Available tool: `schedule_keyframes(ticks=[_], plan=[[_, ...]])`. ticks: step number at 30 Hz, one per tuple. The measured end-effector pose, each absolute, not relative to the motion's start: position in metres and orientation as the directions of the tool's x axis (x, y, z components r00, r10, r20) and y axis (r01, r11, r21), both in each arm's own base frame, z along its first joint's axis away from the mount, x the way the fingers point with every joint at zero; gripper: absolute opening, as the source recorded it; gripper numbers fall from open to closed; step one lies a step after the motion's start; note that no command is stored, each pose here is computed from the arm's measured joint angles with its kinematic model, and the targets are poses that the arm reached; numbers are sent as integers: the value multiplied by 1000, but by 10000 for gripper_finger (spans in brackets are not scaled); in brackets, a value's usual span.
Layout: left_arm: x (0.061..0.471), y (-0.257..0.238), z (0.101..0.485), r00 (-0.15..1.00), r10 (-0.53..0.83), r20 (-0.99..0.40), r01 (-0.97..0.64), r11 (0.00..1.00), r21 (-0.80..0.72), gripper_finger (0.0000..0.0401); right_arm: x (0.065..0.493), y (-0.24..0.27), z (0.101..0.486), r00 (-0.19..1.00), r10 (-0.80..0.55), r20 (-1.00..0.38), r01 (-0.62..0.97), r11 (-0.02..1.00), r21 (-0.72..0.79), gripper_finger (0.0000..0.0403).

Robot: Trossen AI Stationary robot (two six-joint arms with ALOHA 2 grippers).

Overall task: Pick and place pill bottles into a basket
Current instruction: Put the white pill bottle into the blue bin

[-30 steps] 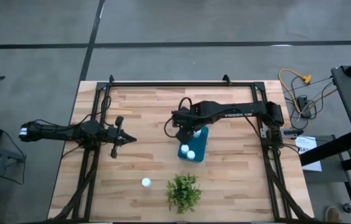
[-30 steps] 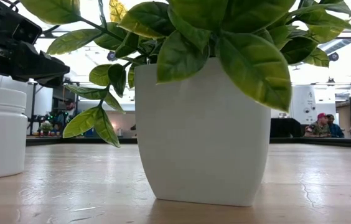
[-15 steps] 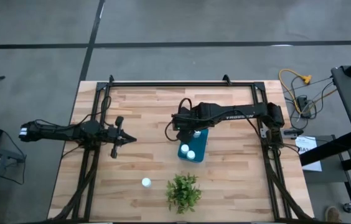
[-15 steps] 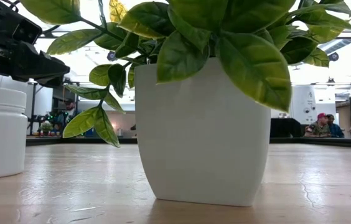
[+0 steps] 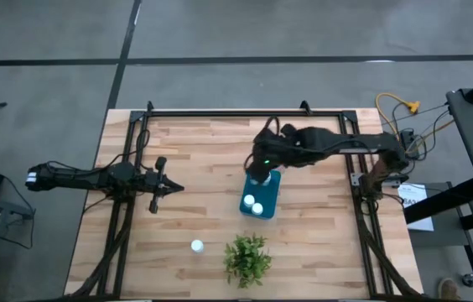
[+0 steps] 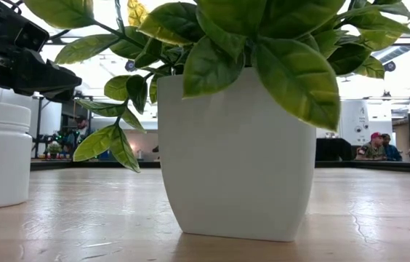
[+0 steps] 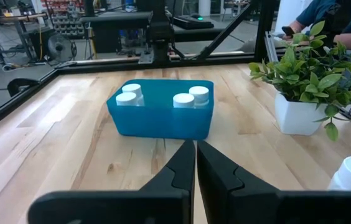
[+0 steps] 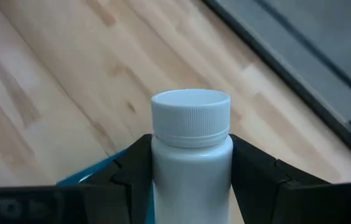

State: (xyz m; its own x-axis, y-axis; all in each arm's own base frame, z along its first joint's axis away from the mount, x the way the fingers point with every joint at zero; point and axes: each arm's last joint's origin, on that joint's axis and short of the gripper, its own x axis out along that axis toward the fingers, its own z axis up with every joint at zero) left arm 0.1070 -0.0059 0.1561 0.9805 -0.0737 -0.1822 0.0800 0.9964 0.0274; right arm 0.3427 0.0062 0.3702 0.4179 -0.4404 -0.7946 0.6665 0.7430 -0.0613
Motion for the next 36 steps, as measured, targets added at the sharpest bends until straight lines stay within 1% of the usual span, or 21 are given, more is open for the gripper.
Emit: schedule_keyframes(ticks=[5,8,17,23,26,30,33,36], plan=[[107,-6,156,980,-74,-182,80,996,28,0,325,10,389,515,-462,-723,644,765,-30,164],[107,-6,156,981,-74,-182,80,996,28,0,316,13,393,566,-465,-681,624,781,-15,164],[107,-6,156,980,-74,-185,80,996,28,0,294,15,375,675,-458,-578,581,813,34,164],[107,-6,156,979,-74,-188,80,996,27,0,277,14,359,766,-438,-470,529,845,73,164],[107,-6,156,979,-74,-188,80,996,27,0,269,15,352,835,-379,-398,452,886,105,164],[107,-6,156,979,-74,-189,81,996,27,0,260,17,349,936,-226,-269,270,953,139,164],[107,-6,156,979,-74,-188,81,996,27,0,251,18,344,966,-145,-215,177,974,141,164],[107,-6,156,979,-73,-189,80,996,27,0,242,17,336,968,-129,-215,158,980,121,164]])
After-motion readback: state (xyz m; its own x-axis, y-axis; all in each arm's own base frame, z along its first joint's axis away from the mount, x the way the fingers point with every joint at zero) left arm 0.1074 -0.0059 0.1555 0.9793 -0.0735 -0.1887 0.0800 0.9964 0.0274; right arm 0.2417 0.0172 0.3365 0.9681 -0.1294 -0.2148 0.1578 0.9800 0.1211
